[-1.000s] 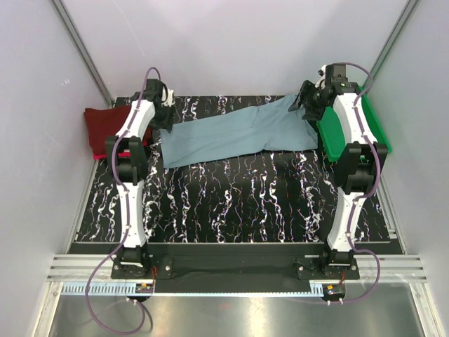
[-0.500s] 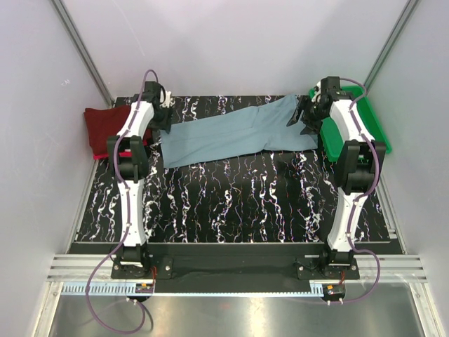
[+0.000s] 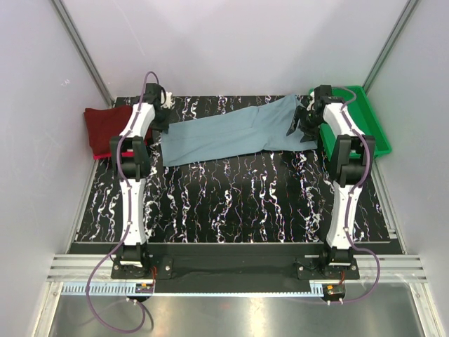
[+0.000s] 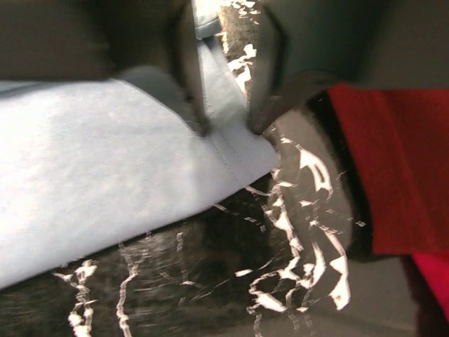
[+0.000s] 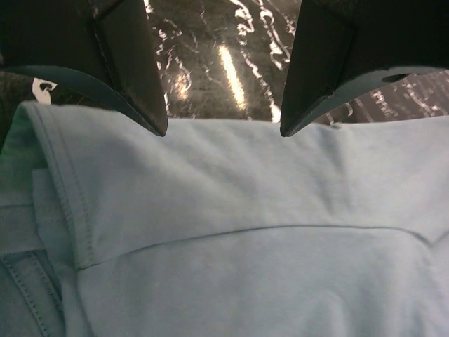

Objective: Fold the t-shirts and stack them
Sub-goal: Fold the tshirt

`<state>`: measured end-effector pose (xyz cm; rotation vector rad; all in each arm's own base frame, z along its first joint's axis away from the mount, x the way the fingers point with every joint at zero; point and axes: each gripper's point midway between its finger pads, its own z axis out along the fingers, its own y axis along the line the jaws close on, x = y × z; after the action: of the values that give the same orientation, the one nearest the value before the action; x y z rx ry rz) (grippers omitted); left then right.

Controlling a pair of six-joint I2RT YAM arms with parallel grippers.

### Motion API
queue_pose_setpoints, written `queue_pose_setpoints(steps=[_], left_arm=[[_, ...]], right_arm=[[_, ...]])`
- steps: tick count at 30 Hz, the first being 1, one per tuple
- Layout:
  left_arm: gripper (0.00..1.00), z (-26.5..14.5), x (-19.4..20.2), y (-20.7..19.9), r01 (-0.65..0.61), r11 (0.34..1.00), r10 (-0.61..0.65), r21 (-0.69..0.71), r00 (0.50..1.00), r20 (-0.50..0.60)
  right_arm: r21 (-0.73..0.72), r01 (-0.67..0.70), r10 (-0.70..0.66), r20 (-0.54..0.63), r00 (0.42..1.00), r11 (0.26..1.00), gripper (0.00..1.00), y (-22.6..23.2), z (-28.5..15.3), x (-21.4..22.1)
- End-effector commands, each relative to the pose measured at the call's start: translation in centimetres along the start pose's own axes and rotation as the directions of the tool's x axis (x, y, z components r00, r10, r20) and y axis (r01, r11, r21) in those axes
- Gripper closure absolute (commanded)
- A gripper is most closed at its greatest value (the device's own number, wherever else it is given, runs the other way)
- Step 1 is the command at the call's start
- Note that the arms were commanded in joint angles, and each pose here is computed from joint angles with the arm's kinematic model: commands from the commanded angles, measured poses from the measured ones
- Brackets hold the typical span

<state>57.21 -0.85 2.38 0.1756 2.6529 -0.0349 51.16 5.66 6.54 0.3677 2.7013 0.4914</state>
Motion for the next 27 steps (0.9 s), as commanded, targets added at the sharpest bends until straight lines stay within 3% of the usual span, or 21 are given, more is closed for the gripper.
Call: queue_pose_setpoints(steps=[1, 5, 12, 20, 27], left_arm=[[0.73, 0.5, -1.0, -0.1, -0.003, 1.000, 0.001, 0.031, 0.999, 0.037], [1.00, -0.1, 0.1, -0.7, 0.002, 0.998, -0.002, 0.058, 1.000, 0.004], [1.00, -4.0, 3.5, -0.8, 0.076, 0.992, -0.067, 0.104, 0.994, -0.088], [1.00, -10.6, 8.5, -5.0, 0.123, 0.969, -0.082, 0.215, 0.979, -0.188], [1.00, -15.6, 12.2, -11.3, 0.054, 0.951, 0.014, 0.304, 0.976, -0.217]], right_arm=[[0.026, 0.055, -0.056, 0.050, 0.997, 0.998, 0.27, 0.1, 0.0, -1.6], [0.032, 0.089, -0.090, 0.042, 0.995, 0.996, 0.27, 1.1, 1.3, -1.5], [0.049, 0.110, -0.113, 0.053, 0.992, 0.993, 0.27, 0.8, 4.4, -3.0], [0.031, 0.132, -0.134, 0.080, 0.988, 0.991, 0.27, 1.5, 6.4, -4.5], [-0.017, 0.177, -0.172, 0.158, 0.972, 0.984, 0.27, 2.9, 7.1, -7.2]])
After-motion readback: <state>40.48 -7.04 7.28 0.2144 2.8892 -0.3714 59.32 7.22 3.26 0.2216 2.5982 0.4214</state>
